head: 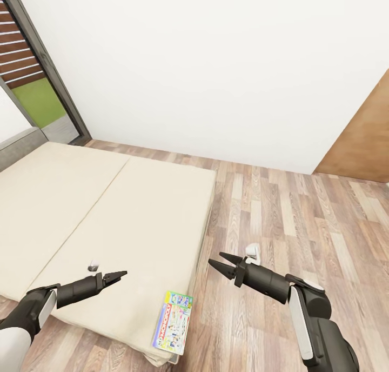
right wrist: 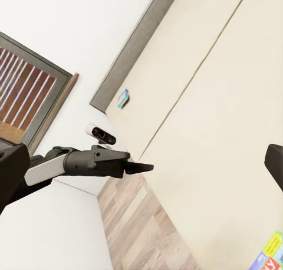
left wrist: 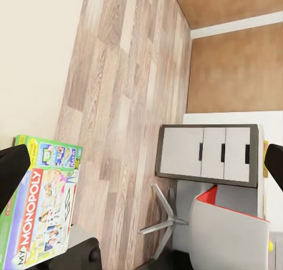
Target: Put all the toys in the child's room - the three board games (two on the bed and one on the table), the two jigsaw puzzles on the table, and the tennis ball on the table - inside the toy box on the table in the child's room.
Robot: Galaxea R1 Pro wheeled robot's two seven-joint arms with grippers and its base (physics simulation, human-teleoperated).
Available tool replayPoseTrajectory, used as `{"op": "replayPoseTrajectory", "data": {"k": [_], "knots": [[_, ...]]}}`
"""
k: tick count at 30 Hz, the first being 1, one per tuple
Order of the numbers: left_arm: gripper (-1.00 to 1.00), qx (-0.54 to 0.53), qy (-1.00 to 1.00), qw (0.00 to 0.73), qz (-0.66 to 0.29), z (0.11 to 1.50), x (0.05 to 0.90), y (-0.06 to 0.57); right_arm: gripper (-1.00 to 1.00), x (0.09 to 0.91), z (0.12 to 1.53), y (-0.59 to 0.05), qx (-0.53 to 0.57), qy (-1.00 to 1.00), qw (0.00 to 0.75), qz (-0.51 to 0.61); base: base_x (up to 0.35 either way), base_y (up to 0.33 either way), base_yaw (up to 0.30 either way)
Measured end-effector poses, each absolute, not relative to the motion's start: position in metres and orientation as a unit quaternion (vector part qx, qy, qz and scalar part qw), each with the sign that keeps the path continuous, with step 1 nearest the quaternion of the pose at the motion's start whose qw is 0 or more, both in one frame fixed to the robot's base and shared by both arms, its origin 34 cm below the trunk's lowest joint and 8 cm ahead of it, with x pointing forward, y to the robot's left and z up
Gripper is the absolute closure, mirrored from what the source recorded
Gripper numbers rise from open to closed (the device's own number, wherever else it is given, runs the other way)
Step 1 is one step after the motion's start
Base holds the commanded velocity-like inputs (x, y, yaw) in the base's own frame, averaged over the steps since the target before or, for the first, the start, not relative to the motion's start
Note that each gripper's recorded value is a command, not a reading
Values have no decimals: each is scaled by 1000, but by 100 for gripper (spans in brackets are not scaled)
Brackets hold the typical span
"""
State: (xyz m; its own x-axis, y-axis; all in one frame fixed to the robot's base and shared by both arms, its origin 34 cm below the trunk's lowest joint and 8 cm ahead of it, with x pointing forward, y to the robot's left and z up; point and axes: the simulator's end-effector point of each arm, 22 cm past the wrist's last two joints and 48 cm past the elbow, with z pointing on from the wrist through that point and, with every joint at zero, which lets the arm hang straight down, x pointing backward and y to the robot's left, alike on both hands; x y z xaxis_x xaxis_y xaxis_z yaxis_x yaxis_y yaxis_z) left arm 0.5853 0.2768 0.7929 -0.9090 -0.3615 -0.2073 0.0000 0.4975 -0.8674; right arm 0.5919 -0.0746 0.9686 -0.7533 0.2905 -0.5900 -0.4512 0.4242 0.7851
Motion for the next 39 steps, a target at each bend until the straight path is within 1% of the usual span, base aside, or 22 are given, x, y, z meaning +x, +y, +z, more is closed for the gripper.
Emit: {"op": "replayPoseTrajectory", "data": {"k": [21,30,39], "knots": [[-100,-105,845,188,-490,797,587,277,-100,592,973,-75,-55,768,351,534,0,0,0],[-100,-101,844,194,-490,804,590,278,-100,593,980,-77,-58,765,357,533,4,153,0],[-100,-97,843,200,-490,811,593,278,-100,593,986,-77,-60,763,363,531,2,27,0]]}}
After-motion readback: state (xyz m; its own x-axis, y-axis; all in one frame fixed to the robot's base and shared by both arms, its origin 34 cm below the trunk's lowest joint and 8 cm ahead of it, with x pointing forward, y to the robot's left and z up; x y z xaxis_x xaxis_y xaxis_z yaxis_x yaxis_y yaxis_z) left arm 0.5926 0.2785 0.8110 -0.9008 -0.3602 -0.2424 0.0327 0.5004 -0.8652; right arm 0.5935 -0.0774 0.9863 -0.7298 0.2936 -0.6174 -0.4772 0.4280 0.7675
